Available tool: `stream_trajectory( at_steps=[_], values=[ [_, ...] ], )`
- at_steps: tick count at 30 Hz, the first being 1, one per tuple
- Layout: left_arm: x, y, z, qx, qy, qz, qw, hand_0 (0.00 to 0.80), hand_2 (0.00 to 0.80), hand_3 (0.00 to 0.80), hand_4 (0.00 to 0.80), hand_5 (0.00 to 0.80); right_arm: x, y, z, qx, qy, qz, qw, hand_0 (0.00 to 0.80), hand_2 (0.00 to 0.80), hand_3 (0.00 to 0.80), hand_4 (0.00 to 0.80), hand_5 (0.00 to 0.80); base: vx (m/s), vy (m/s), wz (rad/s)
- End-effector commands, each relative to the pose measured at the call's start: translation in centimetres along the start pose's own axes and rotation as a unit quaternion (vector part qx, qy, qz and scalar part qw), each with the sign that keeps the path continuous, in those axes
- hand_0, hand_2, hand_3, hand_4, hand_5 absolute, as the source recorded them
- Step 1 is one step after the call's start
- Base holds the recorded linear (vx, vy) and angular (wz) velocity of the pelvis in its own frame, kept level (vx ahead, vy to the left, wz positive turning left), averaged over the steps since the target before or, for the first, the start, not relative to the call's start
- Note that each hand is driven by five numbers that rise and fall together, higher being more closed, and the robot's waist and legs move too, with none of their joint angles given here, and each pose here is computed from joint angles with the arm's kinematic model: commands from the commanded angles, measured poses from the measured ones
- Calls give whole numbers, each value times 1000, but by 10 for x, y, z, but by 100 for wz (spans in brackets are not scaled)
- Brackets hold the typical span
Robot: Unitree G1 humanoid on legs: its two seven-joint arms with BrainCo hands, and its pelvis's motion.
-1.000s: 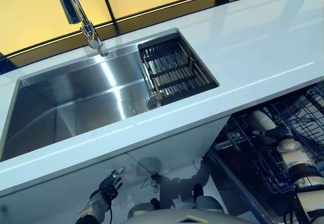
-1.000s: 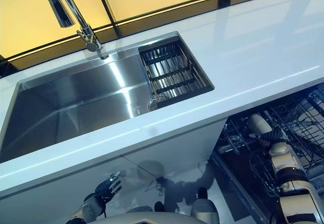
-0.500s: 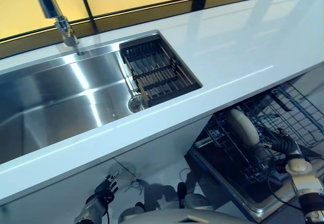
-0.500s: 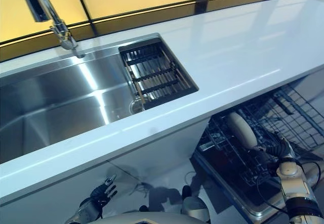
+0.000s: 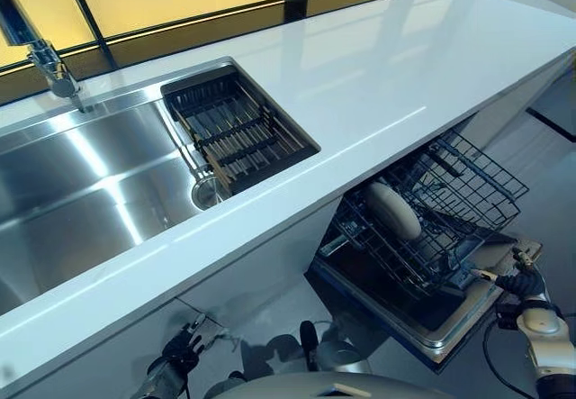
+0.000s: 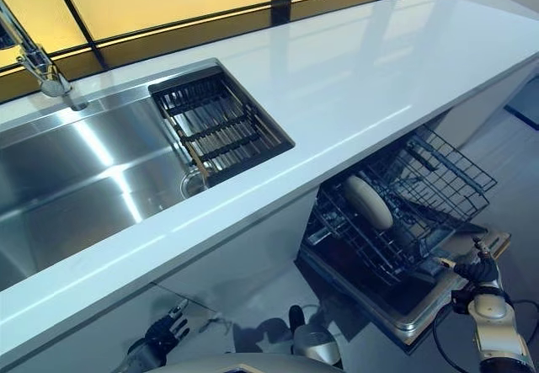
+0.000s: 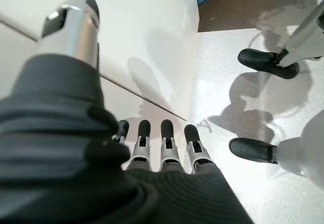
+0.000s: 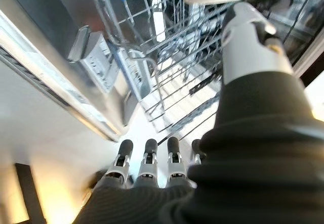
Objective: Take plates into dishwasher
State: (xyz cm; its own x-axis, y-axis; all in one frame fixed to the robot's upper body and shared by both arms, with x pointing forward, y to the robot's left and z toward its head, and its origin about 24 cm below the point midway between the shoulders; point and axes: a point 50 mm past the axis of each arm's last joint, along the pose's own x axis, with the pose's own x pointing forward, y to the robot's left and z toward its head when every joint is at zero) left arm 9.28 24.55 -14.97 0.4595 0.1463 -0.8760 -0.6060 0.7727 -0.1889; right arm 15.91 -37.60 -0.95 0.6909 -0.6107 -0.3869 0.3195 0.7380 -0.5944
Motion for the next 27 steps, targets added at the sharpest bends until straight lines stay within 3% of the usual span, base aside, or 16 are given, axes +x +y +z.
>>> stream_trajectory(
  at_steps=[1,14,27],
  values=[
    [8,-23,49,0,-85,-35,996,0,0,0,0,0,9,-24,18,74,-38,-82,993,0,0,0,0,0,-12,-19,-6],
    [8,-17,51,11,-77,-32,996,0,0,0,0,0,8,-30,-38,239,49,-113,963,0,0,0,0,0,-32,-38,-5],
    [12,-48,51,-45,-92,-77,992,0,0,0,0,0,13,-55,-58,333,92,-127,930,0,0,0,0,0,-113,33,-4]
  ],
)
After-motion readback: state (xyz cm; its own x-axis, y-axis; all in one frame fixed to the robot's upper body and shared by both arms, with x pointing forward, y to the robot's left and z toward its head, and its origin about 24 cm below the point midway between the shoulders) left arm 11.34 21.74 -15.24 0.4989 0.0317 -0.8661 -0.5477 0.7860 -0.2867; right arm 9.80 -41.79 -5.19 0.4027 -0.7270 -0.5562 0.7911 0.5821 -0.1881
